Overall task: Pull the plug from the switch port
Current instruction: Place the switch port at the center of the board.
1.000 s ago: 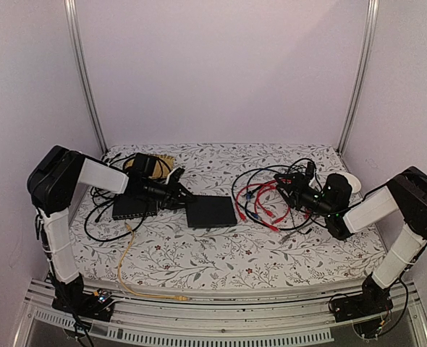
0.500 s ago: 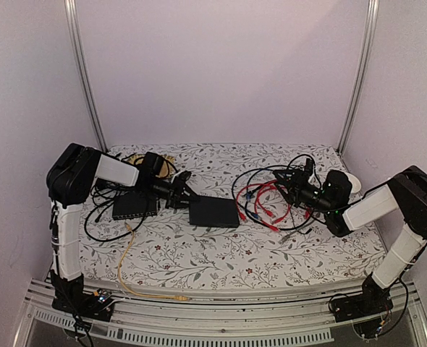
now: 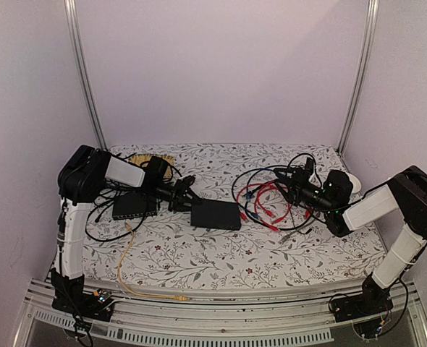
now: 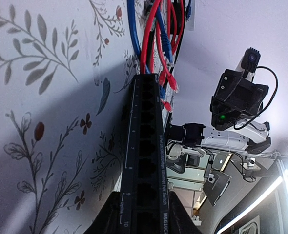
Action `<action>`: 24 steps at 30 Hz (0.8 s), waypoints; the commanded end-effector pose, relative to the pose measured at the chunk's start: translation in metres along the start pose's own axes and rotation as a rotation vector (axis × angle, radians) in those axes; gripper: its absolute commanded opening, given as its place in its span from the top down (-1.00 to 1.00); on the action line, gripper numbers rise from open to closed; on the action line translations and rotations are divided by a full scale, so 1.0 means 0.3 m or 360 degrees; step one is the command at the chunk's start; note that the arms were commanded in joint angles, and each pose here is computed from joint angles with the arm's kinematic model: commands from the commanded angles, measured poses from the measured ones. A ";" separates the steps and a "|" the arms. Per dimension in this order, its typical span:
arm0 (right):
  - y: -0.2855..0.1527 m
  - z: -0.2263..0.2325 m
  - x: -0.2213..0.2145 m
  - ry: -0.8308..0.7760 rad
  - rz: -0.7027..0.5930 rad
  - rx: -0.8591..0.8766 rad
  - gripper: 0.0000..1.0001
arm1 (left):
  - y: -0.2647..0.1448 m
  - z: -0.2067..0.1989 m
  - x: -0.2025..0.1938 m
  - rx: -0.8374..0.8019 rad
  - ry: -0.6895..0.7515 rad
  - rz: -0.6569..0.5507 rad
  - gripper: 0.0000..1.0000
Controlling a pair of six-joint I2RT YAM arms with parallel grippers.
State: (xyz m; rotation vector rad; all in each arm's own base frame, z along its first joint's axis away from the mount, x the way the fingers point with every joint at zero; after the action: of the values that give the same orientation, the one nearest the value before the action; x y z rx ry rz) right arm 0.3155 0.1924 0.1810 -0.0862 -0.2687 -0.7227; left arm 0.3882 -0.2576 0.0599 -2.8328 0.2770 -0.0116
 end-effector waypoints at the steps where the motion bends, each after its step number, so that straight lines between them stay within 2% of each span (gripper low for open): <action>1: -0.005 0.034 0.008 -0.0010 -0.0006 0.0070 -0.08 | 0.021 0.113 0.002 0.0196 -0.0096 -0.0047 0.82; 24: -0.027 0.043 0.005 -0.0021 -0.0022 0.0065 -0.09 | 0.243 0.099 0.034 0.0291 -0.0075 0.0044 0.68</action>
State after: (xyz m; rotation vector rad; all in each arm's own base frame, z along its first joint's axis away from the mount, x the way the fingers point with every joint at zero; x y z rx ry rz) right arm 0.3121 0.1907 0.1825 -0.0763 -0.2615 -0.7246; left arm 0.3892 -0.3145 0.0543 -2.8308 0.4150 -0.0519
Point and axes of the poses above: each gripper's point midway between its finger pads, its own y axis out along the fingers, its own z axis along the line the jaws close on, x = y × z, the point moved 7 cm from there along -y, back along the fingers
